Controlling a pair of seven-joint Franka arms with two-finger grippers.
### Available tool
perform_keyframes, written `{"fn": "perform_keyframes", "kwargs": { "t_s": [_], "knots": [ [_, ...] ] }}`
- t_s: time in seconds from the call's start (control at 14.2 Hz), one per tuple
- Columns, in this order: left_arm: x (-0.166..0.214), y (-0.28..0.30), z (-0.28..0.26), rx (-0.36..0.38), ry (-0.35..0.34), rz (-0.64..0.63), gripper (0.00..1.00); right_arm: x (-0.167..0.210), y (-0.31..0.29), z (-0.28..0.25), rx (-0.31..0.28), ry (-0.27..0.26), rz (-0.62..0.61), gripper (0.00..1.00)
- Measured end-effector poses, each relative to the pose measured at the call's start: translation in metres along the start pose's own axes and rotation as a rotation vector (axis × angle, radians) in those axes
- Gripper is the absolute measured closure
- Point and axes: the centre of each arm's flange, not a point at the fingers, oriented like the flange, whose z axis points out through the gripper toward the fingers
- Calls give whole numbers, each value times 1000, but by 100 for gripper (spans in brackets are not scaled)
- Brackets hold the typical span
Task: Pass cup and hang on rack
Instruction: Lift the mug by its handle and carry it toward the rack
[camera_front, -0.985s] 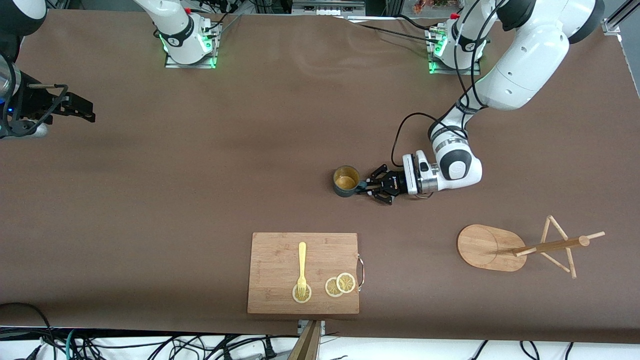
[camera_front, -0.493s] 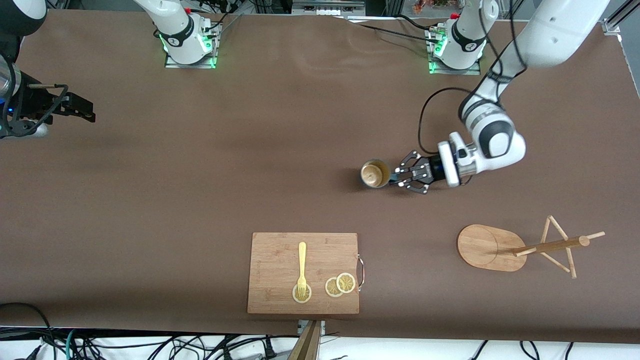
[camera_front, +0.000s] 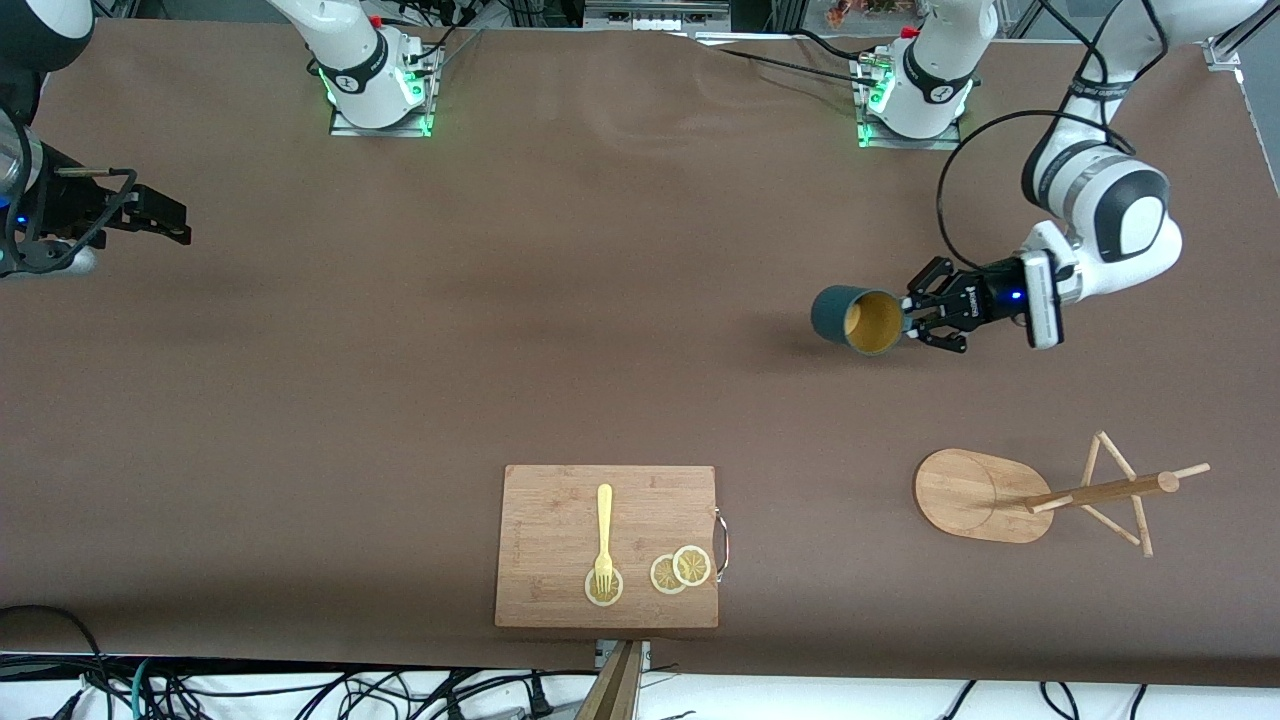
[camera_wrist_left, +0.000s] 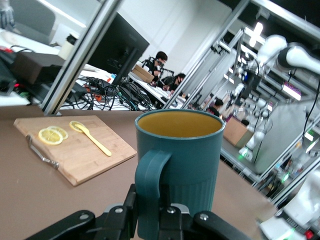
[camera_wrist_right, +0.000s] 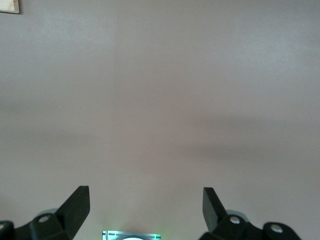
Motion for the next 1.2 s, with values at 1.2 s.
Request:
{"fn": "perform_keyframes", "kwargs": {
  "t_s": [1.2],
  "knots": [
    [-25,-55,-174,-152,137,-976,81,-1,-2,1,14,-7,0,0]
  ]
}}
